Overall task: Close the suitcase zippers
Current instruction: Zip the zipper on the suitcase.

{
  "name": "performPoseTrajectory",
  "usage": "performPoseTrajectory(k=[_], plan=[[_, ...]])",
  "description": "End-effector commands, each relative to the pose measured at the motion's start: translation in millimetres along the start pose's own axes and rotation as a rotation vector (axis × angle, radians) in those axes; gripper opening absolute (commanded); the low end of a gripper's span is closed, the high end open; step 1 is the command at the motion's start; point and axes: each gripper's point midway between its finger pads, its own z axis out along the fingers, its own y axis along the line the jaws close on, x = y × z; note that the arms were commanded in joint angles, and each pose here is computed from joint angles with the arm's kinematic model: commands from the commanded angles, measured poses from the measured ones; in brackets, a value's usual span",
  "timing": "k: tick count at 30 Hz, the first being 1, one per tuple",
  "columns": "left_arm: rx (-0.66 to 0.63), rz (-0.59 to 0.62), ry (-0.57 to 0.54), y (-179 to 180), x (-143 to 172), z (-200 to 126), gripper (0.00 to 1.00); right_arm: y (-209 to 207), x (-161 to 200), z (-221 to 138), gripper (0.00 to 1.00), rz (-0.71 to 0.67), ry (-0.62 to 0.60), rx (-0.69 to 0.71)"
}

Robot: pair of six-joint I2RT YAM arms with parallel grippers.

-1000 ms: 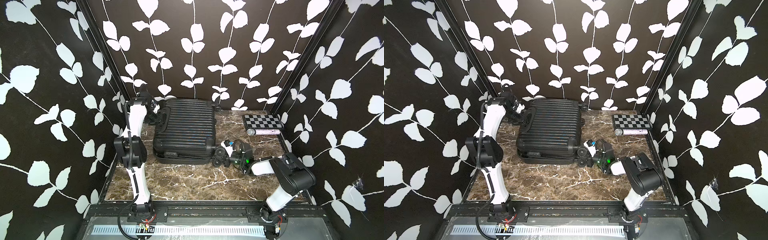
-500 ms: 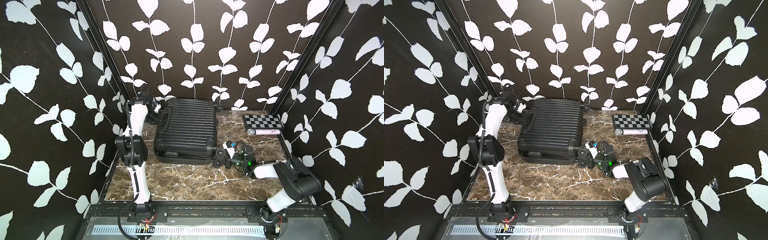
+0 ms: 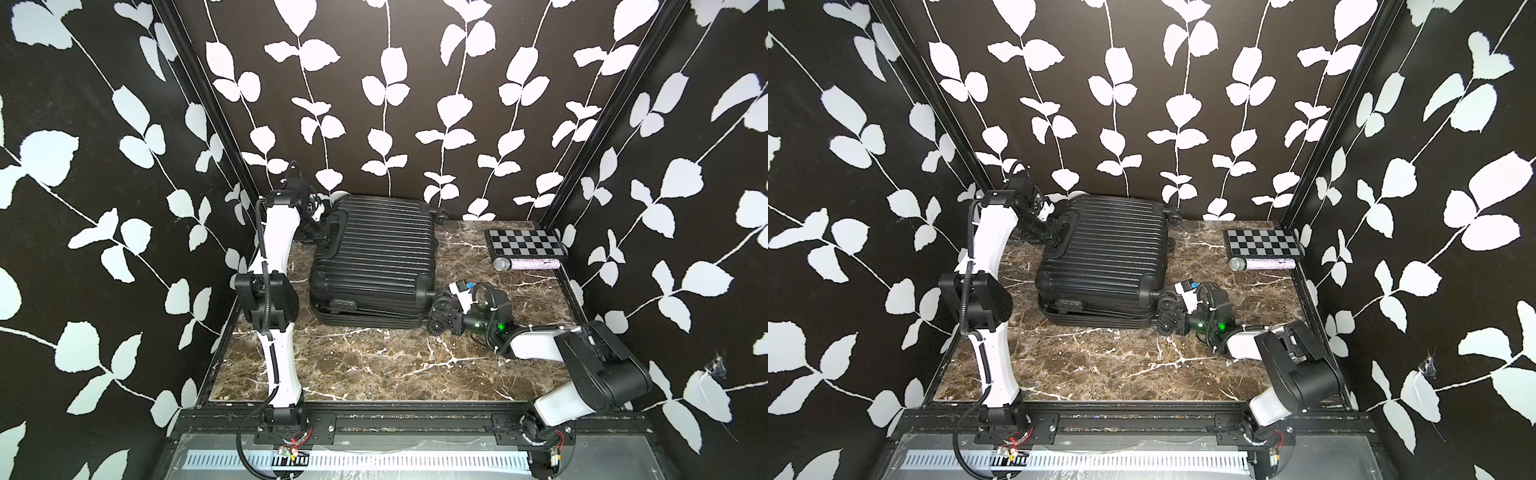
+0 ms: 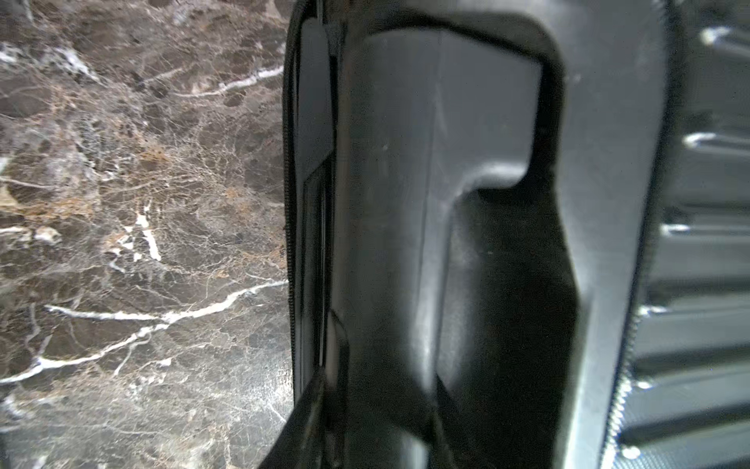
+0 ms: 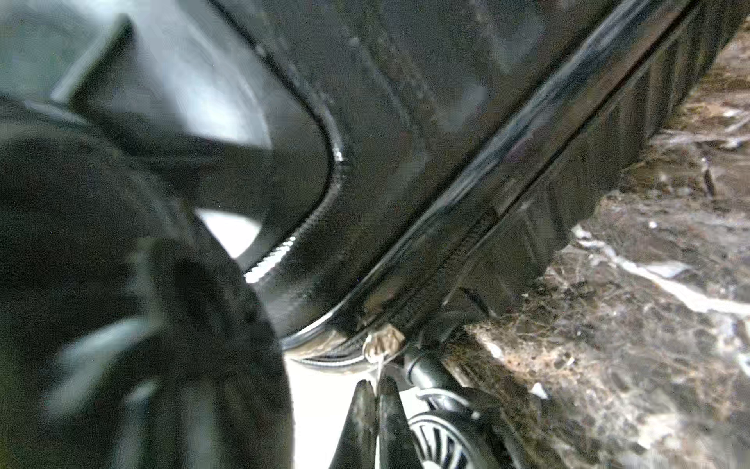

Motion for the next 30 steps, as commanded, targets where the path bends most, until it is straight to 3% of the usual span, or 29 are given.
performPoseTrajectory(k=[1,14,26,30], plan=[[0.044,-0.065,-0.233,-17,-41,-63,0.00,28,0,-9,0.00,0.057,0.002,-0.101],[0.070,-0.224,-0.340,-16,-51,-67,0.00,51,20,-3,0.00,0.143,0.029,-0.114],[0.087,-0.377,-0.408,-16,-3,-62,0.00,46,0,-7,0.00,0.240,-0.171,0.044],[0.112,-0.398,-0.422,-26,6,-70,0.00,55,-5,-3,0.00,0.241,-0.180,0.014]])
